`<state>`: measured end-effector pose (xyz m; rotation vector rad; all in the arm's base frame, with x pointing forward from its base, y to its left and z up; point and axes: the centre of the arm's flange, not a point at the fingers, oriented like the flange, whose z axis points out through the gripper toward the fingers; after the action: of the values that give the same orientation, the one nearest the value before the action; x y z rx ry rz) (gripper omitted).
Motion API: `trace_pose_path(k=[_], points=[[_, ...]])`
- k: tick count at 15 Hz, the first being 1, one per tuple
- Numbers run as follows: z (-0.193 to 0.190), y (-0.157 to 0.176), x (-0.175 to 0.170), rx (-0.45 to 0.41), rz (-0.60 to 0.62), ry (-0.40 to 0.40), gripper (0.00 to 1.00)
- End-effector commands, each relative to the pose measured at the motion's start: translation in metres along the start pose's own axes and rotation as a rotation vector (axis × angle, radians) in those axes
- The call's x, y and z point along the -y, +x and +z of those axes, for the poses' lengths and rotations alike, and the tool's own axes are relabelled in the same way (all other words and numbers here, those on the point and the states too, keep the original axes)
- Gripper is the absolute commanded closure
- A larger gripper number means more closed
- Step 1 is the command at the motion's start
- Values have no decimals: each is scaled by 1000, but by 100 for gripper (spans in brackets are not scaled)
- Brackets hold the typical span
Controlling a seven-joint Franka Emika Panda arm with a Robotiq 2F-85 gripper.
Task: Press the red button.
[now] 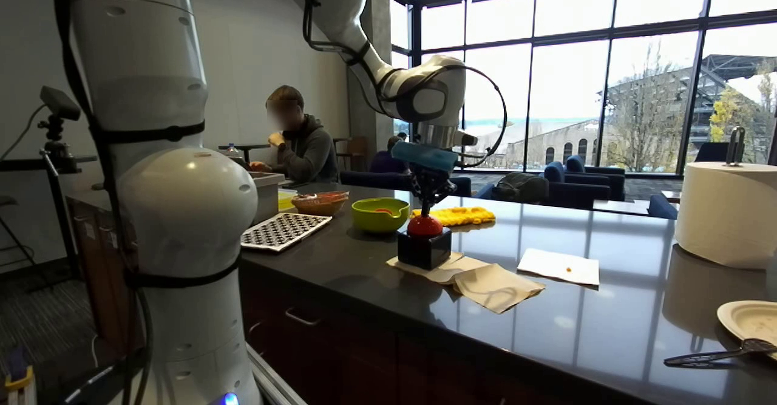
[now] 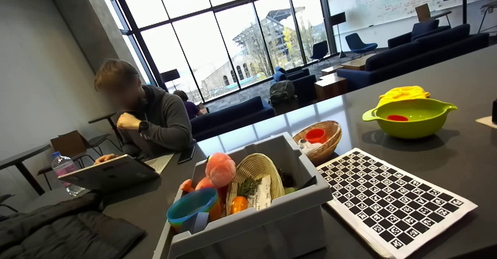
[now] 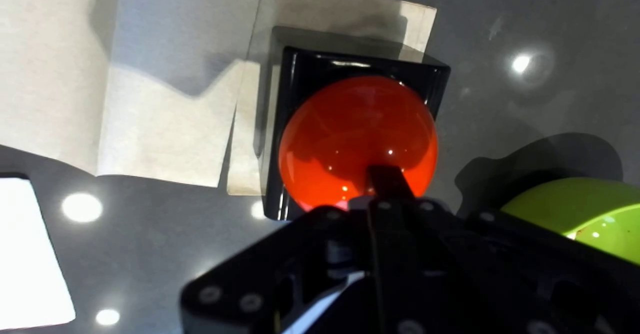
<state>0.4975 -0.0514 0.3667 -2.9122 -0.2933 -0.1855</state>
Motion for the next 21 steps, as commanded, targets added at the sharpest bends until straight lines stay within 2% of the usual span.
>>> trace_pose_path(k=[1,21], points=[[9,1,-7,3,1,16,100],[38,0,-12,71,39,21,100]])
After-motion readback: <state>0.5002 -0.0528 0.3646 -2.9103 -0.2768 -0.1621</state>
